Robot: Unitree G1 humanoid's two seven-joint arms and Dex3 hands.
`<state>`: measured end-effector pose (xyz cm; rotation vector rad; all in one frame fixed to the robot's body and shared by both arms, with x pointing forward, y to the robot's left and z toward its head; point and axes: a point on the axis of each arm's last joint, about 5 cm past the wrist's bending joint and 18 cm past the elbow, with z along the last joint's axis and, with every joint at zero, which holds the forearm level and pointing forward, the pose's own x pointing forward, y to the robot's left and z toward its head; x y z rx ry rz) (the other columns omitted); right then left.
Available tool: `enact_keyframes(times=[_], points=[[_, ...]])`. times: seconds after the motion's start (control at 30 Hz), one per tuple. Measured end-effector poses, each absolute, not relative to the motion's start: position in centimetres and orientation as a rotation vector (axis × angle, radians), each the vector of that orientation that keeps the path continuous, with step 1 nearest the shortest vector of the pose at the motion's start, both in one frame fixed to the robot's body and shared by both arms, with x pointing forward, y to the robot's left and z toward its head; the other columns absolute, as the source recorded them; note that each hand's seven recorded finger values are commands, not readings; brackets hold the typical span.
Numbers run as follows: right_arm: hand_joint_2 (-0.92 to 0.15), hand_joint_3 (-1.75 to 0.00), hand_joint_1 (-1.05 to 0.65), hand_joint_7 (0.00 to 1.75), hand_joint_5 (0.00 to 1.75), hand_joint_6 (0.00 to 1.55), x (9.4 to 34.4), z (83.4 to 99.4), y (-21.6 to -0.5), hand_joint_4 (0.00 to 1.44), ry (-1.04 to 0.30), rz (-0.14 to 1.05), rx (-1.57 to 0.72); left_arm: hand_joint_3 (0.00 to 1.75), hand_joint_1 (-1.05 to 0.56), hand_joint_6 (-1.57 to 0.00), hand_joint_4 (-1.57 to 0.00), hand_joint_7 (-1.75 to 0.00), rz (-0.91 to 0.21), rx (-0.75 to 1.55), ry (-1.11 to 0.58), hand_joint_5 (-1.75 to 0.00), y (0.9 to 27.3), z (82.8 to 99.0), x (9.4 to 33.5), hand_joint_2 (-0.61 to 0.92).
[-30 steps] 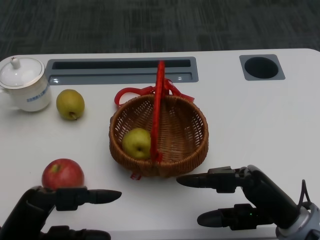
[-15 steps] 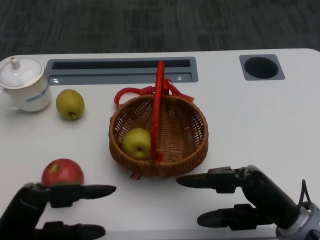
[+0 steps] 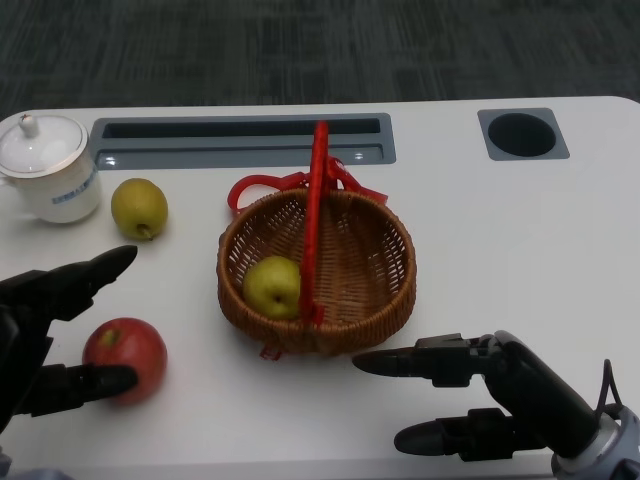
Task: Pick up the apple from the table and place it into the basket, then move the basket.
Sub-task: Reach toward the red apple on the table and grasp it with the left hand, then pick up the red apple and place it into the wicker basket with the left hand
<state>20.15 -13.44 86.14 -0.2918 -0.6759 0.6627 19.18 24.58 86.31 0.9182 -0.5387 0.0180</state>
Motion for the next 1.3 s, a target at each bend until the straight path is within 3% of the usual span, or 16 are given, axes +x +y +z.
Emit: enact_keyframes(times=[0.33,0.63,0.87,1.03,1.2,1.3], points=[[-0.86,0.0,-0.44,0.0,0.0,0.74,20.1,86.1,-13.4,0.83,-0.678,0.659,-0.291,0.0,-0.97,-0.3,-0.45,0.0,-0.104,1.041,-0.352,0.0,23.2,83.6,20.7,0.63],[-0.87,0.0,-0.44,0.0,0.0,0.73,20.1,86.1,-13.5,0.84,-0.682,0.655,-0.296,0.0,-0.91,-0.33,-0.48,-0.02,-0.167,1.102,-0.205,-0.02,22.5,82.5,21.8,0.6],[-0.86,0.0,-0.44,0.0,0.0,0.74,20.0,86.2,-13.4,0.84,-0.686,0.656,-0.296,0.0,-0.79,-0.37,-0.5,-0.01,-0.143,1.191,-0.124,-0.01,22.6,82.9,23.7,0.61],[-0.87,0.0,-0.45,0.0,0.0,0.74,20.0,86.2,-13.4,0.84,-0.688,0.653,-0.296,0.0,-0.49,-0.56,-0.65,-0.04,-0.127,1.189,-0.084,-0.05,22.2,83.0,24.5,0.6],[-0.88,0.0,-0.45,0.0,0.0,0.74,19.9,86.1,-13.4,0.84,-0.685,0.652,-0.295,0.01,-0.13,-1.05,-1.12,-0.07,-0.13,1.138,-0.127,-0.07,21.7,83.0,24.4,0.67],[-0.89,-0.01,-0.45,0.0,0.0,0.74,19.8,86.1,-13.4,0.84,-0.681,0.651,-0.294,0.01,-0.04,-1.16,-1.24,-0.04,-0.132,1.081,-0.175,-0.05,21.5,83.1,24.2,0.71]])
